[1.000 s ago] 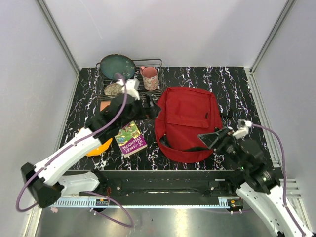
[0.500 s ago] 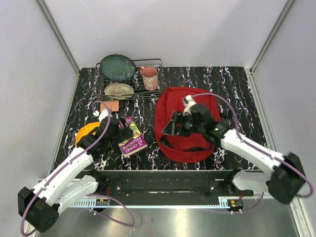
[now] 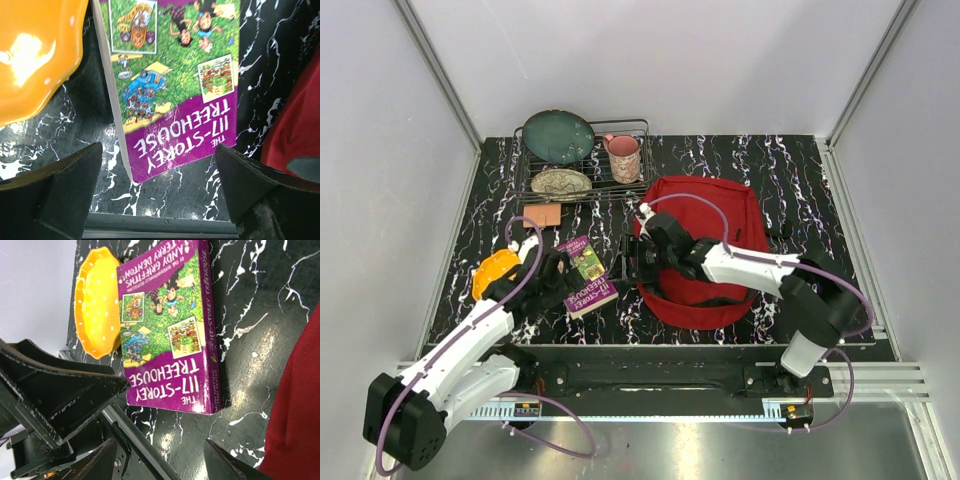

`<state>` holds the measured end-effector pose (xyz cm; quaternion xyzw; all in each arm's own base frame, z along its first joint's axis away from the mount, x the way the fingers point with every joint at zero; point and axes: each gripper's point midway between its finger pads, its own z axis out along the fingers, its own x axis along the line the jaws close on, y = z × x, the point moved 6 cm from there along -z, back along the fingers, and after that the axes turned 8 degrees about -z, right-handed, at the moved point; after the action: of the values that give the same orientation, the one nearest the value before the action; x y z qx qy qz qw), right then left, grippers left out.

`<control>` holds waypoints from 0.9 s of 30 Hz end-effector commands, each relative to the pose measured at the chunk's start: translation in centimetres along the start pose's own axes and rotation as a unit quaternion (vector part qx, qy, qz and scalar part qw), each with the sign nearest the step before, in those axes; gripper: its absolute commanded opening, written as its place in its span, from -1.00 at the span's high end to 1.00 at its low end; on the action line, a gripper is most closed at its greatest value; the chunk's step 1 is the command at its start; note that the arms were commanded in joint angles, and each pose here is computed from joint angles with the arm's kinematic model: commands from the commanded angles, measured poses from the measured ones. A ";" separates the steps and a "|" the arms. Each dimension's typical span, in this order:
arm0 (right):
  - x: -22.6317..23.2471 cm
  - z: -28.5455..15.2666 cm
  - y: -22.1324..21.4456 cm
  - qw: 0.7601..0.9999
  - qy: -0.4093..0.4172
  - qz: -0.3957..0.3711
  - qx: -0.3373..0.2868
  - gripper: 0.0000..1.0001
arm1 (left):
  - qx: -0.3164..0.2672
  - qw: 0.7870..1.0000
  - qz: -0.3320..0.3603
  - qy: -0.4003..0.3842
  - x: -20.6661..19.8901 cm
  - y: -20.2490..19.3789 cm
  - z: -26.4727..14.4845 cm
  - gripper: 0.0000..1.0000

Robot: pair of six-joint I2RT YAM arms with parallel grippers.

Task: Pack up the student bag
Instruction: Pick up the book from the center of the board.

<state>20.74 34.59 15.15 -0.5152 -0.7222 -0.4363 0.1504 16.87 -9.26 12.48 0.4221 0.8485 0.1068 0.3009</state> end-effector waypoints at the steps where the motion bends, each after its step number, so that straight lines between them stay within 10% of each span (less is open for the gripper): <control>1: 1.7 2.0 2.1 0.999 0.040 0.006 -0.021 -0.48 | 0.013 0.999 -0.030 -0.022 -0.2 -0.6 0.9 -0.98; 27: -4.7 9.8 -0.3 0.993 -0.064 0.093 0.034 -0.24 | 0.074 0.988 -0.045 -0.127 -1.9 -1.1 3.8 -0.68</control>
<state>24.82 38.67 7.59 -0.6030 -0.6934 -0.3647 0.1503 18.25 -10.35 8.16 0.4094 0.8563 0.0082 0.3149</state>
